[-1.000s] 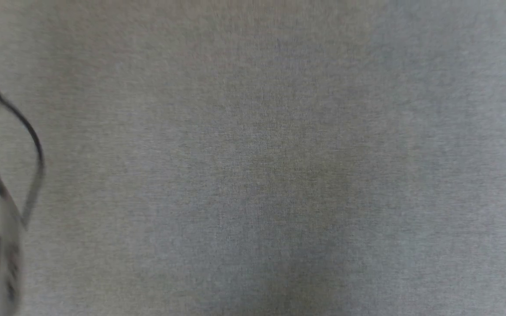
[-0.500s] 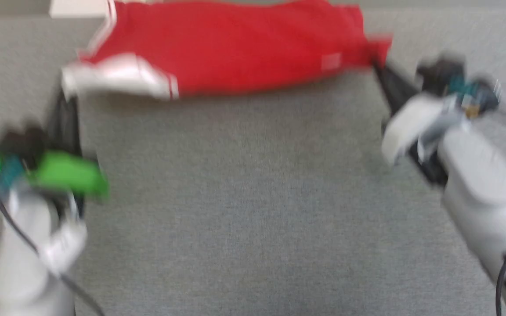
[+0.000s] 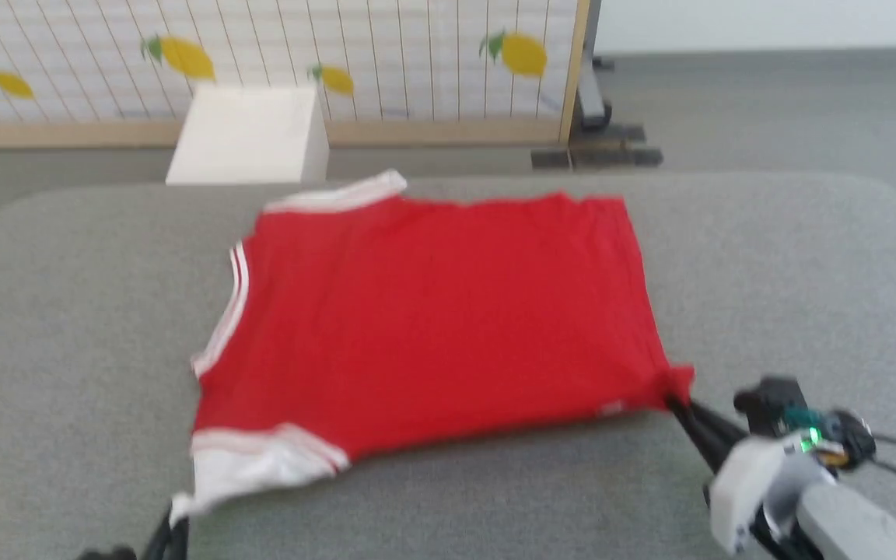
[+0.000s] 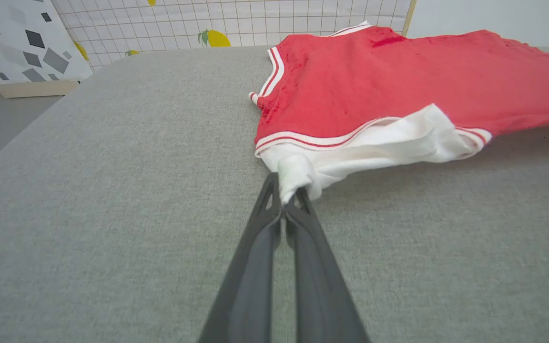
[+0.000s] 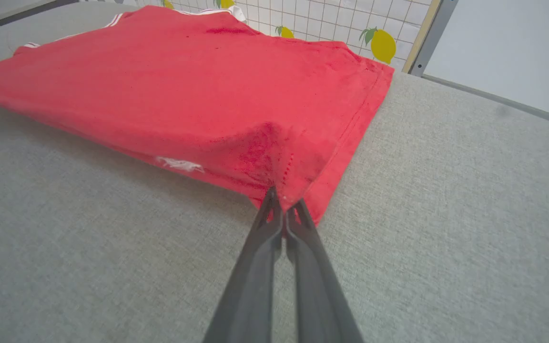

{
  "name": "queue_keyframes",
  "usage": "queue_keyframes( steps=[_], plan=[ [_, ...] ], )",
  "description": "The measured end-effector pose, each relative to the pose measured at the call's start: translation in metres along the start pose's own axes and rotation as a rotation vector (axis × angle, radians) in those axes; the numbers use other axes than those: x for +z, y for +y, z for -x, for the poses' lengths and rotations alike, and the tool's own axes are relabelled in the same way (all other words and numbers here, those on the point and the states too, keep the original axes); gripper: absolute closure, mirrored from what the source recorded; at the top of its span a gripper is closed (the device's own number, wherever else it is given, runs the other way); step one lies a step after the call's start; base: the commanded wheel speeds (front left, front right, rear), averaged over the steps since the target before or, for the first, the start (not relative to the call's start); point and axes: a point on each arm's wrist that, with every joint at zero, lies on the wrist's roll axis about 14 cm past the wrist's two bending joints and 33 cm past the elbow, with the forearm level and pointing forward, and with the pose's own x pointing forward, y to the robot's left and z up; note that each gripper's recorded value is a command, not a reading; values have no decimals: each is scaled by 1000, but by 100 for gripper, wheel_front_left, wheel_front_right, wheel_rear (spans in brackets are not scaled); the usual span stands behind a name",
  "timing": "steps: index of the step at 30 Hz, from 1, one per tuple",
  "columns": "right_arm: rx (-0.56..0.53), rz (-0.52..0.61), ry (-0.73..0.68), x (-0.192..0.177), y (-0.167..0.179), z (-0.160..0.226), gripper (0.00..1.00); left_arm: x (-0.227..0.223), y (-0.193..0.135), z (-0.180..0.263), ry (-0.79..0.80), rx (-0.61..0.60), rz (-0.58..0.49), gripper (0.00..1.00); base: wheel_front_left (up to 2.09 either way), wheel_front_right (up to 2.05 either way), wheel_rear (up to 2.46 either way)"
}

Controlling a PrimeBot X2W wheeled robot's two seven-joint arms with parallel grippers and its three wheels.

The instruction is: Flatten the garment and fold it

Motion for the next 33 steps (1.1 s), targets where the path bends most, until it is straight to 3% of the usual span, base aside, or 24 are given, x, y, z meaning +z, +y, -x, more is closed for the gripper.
queue_keyframes(
  steps=[10,20,28,33],
  plan=[
    [-15,-43,56,-38,10,61,100,-33,-7,53,80,53,89,100,0,0,0],
    [-25,-112,100,-57,26,86,100,-55,-10,69,155,63,106,100,0,0,0],
    [-48,-94,-3,-17,20,74,100,-8,-11,33,20,4,2,100,0,0,0],
    [-59,-107,-26,-4,19,66,100,36,-29,-9,-81,-85,-52,100,0,0,0]
  ],
)
